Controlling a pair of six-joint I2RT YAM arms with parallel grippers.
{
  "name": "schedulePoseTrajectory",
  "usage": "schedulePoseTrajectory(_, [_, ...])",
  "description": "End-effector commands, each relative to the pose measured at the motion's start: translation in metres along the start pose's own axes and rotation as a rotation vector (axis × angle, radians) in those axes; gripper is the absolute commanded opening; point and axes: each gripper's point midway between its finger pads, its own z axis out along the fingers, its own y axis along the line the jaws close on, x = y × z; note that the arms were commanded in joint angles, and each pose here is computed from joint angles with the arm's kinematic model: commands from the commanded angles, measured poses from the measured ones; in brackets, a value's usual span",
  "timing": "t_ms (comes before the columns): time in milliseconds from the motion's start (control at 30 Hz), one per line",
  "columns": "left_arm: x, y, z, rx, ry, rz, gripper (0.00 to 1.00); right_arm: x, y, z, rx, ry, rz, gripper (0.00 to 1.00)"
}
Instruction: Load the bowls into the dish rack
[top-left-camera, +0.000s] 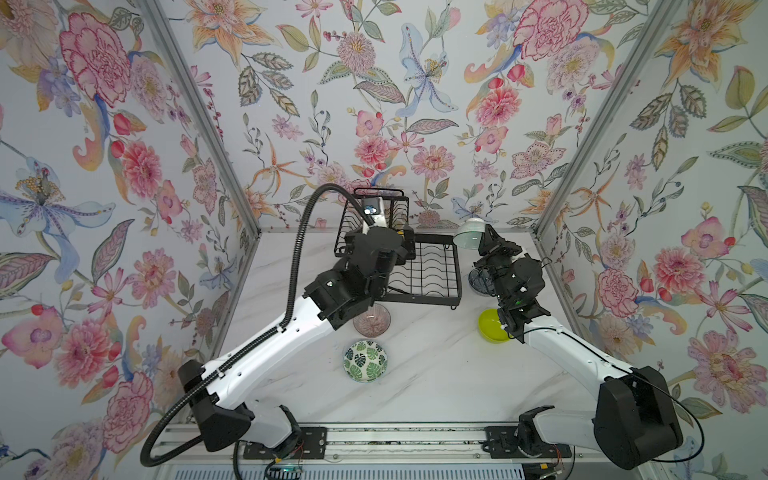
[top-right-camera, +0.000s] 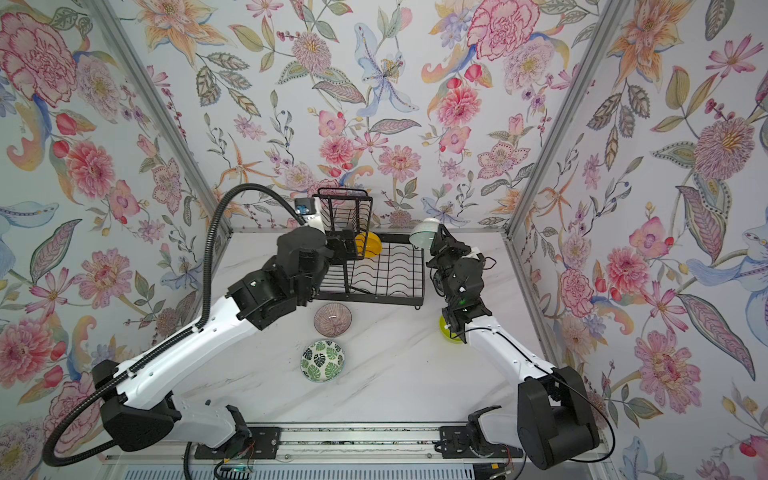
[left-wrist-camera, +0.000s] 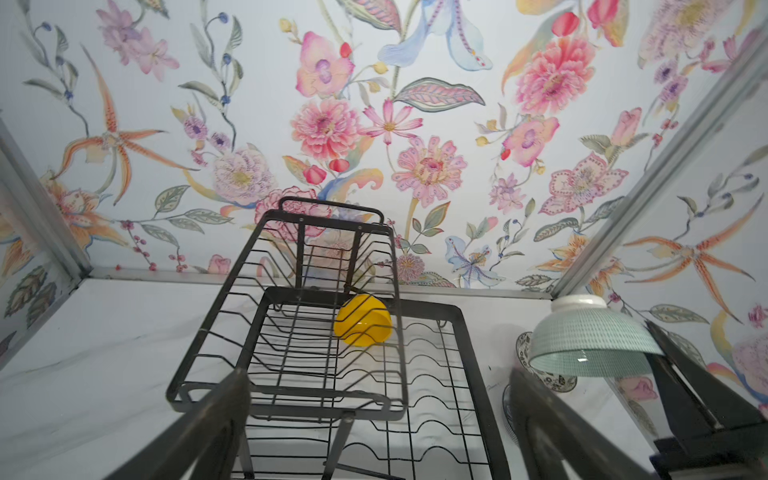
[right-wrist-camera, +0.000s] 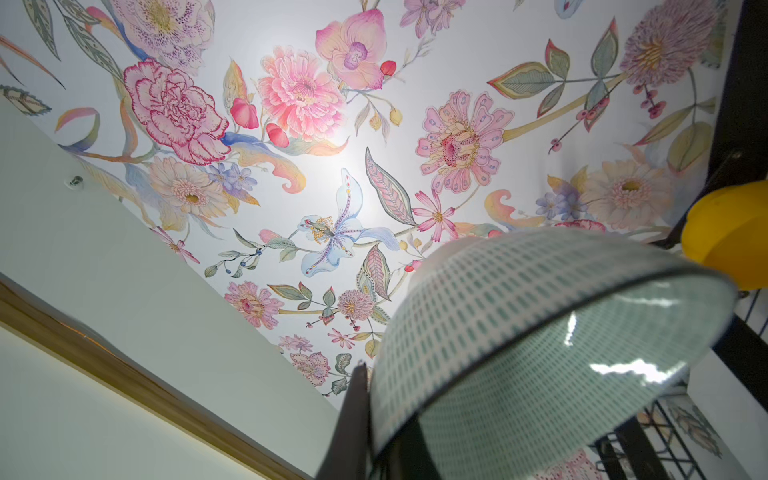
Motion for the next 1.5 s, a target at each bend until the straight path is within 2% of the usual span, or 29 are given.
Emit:
schedulePoseTrajectory(0, [0.008, 0.050, -0.002, -0.012, 0.157, -0.174, 0.99, 0.005, 0.011, 0.004, -0.083, 0.012, -0.088, 0.00])
schedulePoseTrajectory(133, [0.013, 0.105, 0.011, -0.022, 0.234, -0.353, 0.99, 0.001, -0.007, 0.012, -0.079, -0.033, -0.137, 0.00])
schedulePoseTrajectory(267, [0.037, 0.149, 0.028, -0.025, 0.296, -0.501, 0.99, -0.003, -0.034, 0.022, -0.056, -0.072, -0.143, 0.00])
schedulePoseTrajectory(400, [0.073, 0.176, 0.038, -0.006, 0.366, -0.653, 0.99, -0.007, -0.060, 0.031, -0.045, -0.119, -0.123, 0.00])
schedulePoseTrajectory(600, [0.113, 0.198, 0.054, 0.086, 0.364, -0.854, 0.99, -0.008, -0.100, 0.048, 0.028, -0.120, -0.161, 0.00])
schedulePoseTrajectory(800, [0.143, 0.194, 0.082, 0.172, 0.455, -0.906, 0.99, 0.001, -0.134, 0.073, 0.059, -0.081, -0.122, 0.00])
schedulePoseTrajectory(1000, [0.153, 0.177, 0.110, 0.330, 0.512, -0.981, 0.99, 0.012, -0.159, 0.098, 0.075, -0.047, -0.117, 0.00])
schedulePoseTrajectory(1200, [0.176, 0.179, 0.128, 0.341, 0.573, -1.011, 0.99, 0.019, -0.177, 0.118, 0.090, -0.036, -0.117, 0.00])
schedulePoseTrajectory(1467, [0.189, 0.178, 0.145, 0.365, 0.615, -1.063, 0.99, 0.027, -0.202, 0.136, 0.106, -0.034, -0.093, 0.00])
